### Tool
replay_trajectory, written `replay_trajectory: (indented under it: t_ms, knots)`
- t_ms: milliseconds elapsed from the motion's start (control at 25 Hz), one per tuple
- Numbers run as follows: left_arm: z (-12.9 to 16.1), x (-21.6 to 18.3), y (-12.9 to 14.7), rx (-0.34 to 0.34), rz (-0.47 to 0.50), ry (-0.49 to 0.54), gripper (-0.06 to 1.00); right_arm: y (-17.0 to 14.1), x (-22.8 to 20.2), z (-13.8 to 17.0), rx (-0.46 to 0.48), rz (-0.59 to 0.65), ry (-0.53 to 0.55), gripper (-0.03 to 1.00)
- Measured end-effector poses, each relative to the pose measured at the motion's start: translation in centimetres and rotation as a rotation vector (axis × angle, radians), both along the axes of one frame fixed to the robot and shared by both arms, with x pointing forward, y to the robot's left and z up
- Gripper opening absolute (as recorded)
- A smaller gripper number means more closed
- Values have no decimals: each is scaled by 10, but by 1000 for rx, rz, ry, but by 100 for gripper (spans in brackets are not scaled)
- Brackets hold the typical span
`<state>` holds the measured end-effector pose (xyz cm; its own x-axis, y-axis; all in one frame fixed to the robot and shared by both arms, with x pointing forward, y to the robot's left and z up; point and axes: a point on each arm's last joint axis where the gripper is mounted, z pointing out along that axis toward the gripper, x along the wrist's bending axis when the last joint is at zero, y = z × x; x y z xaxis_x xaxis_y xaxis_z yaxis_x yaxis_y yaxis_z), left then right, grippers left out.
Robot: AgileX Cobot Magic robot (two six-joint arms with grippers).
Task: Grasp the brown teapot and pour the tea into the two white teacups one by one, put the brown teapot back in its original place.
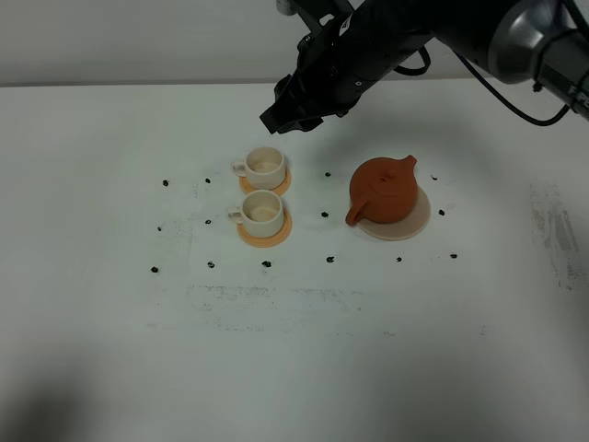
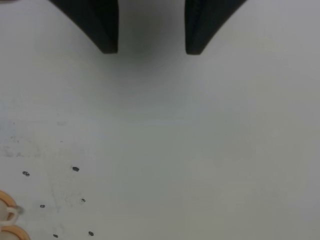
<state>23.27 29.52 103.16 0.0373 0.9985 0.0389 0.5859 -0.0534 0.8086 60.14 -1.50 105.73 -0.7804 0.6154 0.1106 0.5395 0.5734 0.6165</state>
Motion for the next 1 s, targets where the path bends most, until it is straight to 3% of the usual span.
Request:
replay_trajectory:
  t_ms: [120,280,600,1000]
  knots:
    - [0,0,0,0,0,0,35,0,-16,0,66,-58,-69,44]
    - [0,0,0,0,0,0,35,3,-30,-37,120,-145,-51,44]
    - [0,0,0,0,0,0,35,-9,-47,-97,120,-265,-63,42]
    - [0,0,0,0,0,0,35,-8,-41,-138,98,-330,-21,40]
